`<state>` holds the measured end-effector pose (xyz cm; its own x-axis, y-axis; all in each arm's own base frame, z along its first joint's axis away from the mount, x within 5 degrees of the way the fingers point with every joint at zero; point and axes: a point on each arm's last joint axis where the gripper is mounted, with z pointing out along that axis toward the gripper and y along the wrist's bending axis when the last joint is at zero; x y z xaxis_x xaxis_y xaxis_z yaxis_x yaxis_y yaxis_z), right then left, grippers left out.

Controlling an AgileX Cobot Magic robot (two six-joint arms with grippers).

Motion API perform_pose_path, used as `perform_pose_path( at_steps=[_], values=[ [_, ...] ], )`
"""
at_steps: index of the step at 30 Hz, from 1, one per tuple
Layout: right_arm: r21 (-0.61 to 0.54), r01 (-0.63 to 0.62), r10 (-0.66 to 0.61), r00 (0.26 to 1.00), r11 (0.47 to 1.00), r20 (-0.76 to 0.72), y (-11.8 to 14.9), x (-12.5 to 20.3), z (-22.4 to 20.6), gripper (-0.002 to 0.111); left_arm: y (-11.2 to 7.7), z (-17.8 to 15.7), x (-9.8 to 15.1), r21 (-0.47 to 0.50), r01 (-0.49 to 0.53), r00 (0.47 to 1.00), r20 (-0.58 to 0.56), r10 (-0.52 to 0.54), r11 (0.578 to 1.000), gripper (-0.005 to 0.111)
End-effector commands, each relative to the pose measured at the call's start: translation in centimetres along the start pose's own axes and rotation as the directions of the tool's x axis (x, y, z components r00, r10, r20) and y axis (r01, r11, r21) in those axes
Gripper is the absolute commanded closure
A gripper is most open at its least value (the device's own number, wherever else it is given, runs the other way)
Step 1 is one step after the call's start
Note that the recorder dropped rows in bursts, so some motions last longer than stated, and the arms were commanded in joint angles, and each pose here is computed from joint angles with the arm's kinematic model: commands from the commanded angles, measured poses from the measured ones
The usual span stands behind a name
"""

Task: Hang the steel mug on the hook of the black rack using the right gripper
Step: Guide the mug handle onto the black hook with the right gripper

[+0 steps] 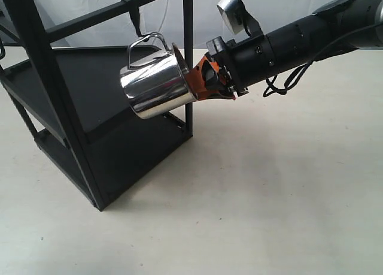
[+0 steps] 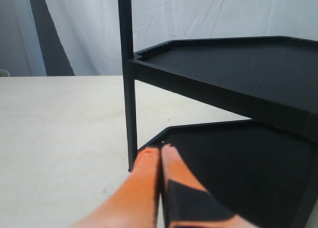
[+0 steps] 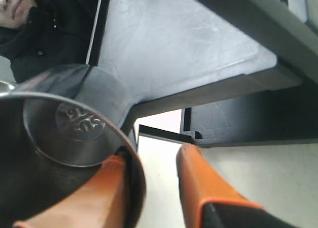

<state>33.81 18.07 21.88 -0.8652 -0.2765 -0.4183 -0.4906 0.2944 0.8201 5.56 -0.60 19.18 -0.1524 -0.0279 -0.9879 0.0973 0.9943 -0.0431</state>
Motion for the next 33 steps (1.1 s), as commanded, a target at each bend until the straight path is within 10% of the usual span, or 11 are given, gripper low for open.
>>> perform_pose_path(
  at_steps=[1,33],
  values=[
    [0.019,0.007,-0.006,1.000,1.000,-0.009,-0.2,0.1,-0.1,0.075,0.0,0.0,-0.1,0.006,0.010,1.000,0.011,-0.010,1.000,0.105],
    [0.020,-0.022,0.020,0.996,1.000,0.090,0.0,-0.7,-2.7,0.071,0.0,0.0,-0.1,0.006,0.008,1.000,0.014,-0.008,1.000,0.105]
  ],
)
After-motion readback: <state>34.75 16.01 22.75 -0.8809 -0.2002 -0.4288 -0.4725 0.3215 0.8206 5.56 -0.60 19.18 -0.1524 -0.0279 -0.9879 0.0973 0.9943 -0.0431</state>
